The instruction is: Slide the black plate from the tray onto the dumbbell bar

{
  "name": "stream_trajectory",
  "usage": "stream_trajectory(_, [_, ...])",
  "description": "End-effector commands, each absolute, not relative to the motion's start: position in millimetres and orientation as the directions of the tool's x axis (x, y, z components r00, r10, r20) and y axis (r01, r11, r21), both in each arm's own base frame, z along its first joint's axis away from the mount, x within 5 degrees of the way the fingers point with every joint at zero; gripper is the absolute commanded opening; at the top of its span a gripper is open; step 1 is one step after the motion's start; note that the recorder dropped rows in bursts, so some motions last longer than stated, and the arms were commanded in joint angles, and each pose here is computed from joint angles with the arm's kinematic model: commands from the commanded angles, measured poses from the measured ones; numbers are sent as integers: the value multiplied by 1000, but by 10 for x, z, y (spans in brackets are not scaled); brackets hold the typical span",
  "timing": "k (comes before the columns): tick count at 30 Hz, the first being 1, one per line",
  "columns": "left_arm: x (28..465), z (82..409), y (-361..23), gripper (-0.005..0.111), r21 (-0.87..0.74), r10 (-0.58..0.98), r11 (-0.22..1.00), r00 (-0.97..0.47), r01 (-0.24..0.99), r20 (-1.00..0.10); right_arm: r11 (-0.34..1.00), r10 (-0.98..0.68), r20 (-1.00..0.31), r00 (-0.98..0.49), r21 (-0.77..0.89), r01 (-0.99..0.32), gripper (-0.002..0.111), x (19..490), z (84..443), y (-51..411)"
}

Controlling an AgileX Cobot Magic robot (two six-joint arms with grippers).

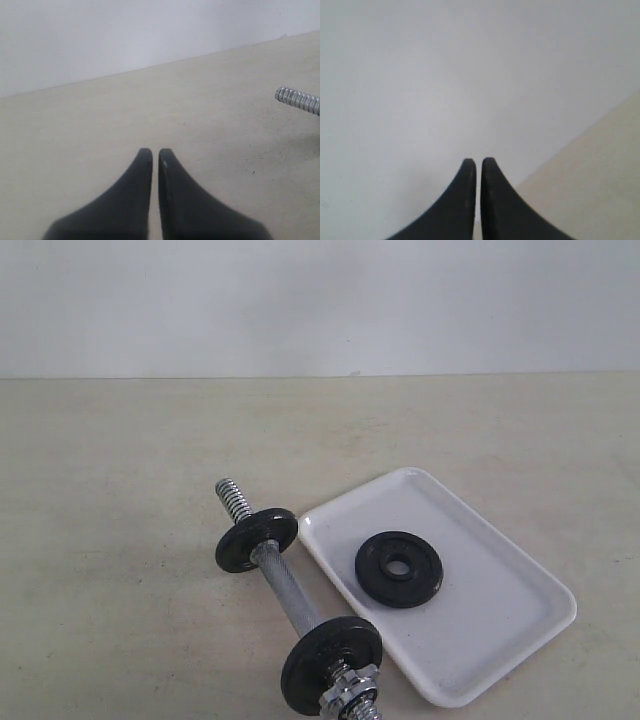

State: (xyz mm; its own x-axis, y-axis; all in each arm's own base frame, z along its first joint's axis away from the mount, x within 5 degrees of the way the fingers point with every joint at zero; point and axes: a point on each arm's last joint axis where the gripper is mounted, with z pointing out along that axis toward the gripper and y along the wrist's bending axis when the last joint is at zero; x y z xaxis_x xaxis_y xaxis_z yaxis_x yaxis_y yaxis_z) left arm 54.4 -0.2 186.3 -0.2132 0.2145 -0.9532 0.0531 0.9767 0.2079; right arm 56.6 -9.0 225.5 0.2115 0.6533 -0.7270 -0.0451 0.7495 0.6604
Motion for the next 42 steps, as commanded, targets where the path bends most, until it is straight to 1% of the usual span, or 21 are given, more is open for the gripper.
stream_trajectory(1, [552,1899,-4,4,224,229,973,-162,49,-960,637,766,-603,223,758,-140,0,510,2550,-70])
stream_trajectory(2, [555,1921,-5,4,222,226,974,-138,44,-964,642,764,-609,216,751,-154,0,490,2629,-55])
stream_trajectory(4, [562,1980,-9,4,182,184,983,-76,31,-980,713,701,-682,210,683,-162,0,448,2769,-21])
stream_trajectory(7, [563,2103,-12,4,10,9,1000,55,19,-998,811,585,-787,197,558,-176,0,357,2996,36])
stream_trajectory(9, [552,2208,3,4,-127,-130,992,168,25,-977,851,521,-829,203,487,-194,0,277,3159,68])
stream_trajectory(12, [503,2381,40,4,-308,-316,948,354,81,-880,854,514,-822,244,464,-235,0,148,3395,86])
stream_trajectory(14, [450,2492,62,4,-410,-437,897,459,163,-773,848,522,-804,284,456,-268,0,44,3565,93])
stream_trajectory(16, [397,2575,77,4,-469,-525,847,523,249,-671,845,527,-787,321,445,-296,0,-59,3713,99])
stream_trajectory(17, [366,2618,71,4,-465,-545,835,552,293,-631,845,525,-782,335,435,-310,0,-121,3791,105])
stream_trajectory(19, [290,2751,18,4,-388,-536,844,601,370,-593,844,523,-775,354,413,-342,0,-235,3950,118])
stream_trajectory(22, [145,3041,-125,4,-210,-496,856,636,472,-591,849,494,-802,335,363,-383,0,-348,4190,150])
stream_trajectory(24, [20,3284,-203,4,-101,-454,860,660,500,-598,852,459,-836,301,319,-414,0,-407,4373,185])
stream_trajectory(26, [-125,3506,-264,4,5,-405,863,698,505,-591,860,388,-887,250,250,-446,0,-393,4522,232])
stream_trajectory(28, [-197,3758,-304,4,46,-396,851,695,524,-600,854,297,-932,207,162,-495,0,-370,4677,289])
stream_trajectory(30, [-191,3962,-326,4,-4,-441,817,620,577,-648,834,227,-960,166,103,-541,0,-320,4794,336])
stream_trajectory(31, [-166,4061,-344,4,-16,-426,816,583,578,-692,819,206,-969,136,94,-566,0,-283,4847,359])
stream_trajectory(34, [-53,4286,-435,4,54,-281,825,490,563,-825,778,155,-987,38,98,-620,0,-167,4942,416])
stream_trajectory(36, [94,4359,-499,4,59,-194,806,357,589,-914,758,118,-992,-37,114,-642,0,-64,4939,459])
stream_trajectory(37, [176,4384,-522,4,27,-190,790,285,613,-939,753,102,-993,-65,120,-646,0,-21,4925,475])
stream_trajectory(38, [245,4395,-565,4,-11,-206,749,218,662,-954,750,90,-992,-88,125,-650,0,11,4910,486])
stream_trajectory(42, [466,4369,-670,4,-35,-156,655,89,755,-984,744,54,-989,-136,131,-656,0,63,4869,506])
